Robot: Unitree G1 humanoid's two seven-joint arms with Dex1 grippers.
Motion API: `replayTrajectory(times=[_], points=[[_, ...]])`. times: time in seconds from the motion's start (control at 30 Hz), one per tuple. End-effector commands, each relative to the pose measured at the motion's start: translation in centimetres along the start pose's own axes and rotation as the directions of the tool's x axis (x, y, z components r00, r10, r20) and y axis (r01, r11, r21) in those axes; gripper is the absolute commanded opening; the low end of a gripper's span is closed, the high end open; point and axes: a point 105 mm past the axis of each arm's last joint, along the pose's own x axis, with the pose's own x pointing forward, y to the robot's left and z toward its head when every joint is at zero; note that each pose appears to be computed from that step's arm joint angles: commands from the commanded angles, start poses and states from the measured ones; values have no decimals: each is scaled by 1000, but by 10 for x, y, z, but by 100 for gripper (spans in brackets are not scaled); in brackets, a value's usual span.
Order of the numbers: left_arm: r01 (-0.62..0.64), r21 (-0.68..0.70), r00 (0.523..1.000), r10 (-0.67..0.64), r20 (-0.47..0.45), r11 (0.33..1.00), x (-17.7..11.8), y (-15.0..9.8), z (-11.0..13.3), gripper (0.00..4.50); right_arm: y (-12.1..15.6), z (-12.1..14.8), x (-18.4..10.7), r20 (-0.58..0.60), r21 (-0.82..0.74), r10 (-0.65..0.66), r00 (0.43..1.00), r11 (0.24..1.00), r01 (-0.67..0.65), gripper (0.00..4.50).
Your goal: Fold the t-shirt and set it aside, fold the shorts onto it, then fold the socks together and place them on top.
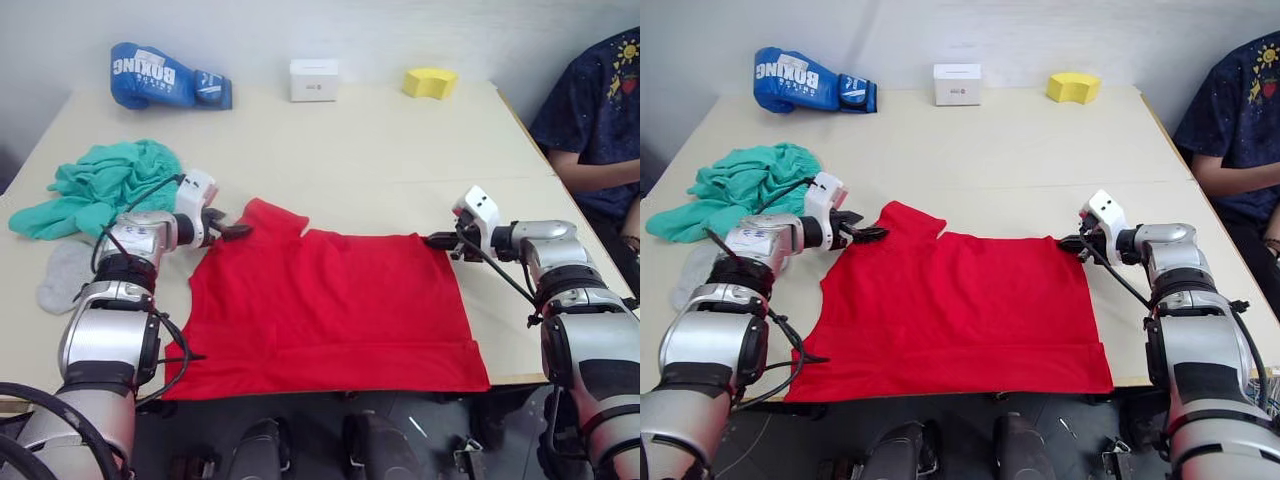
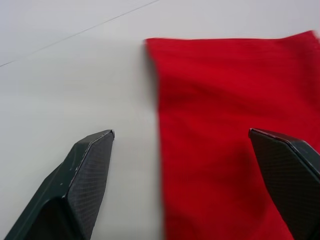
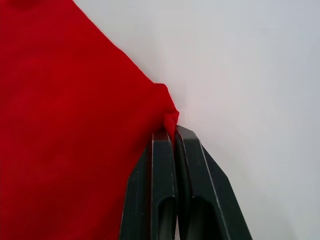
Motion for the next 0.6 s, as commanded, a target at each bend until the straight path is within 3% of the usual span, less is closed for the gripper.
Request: replayTrajectory(times=[0.03, 0.17, 0.27, 0.6], points=[[23, 19, 1000, -23, -12, 1000, 6, -5, 1, 450, 2, 5, 0, 25, -24, 11, 1000, 1000, -10, 1], [37, -5, 999, -37, -23, 999, 9, -8, -2, 450, 3, 6, 2, 29, -24, 15, 999, 1000, -14, 1], [26, -14, 999, -26, -26, 1000, 9, -6, -4, 391, 3, 6, 3, 35, -26, 15, 999, 1000, -14, 0], [41, -73, 999, -38, 39, 996, 13, -10, -1, 76, 4, 5, 0, 32, -38, 25, 999, 999, -24, 0]])
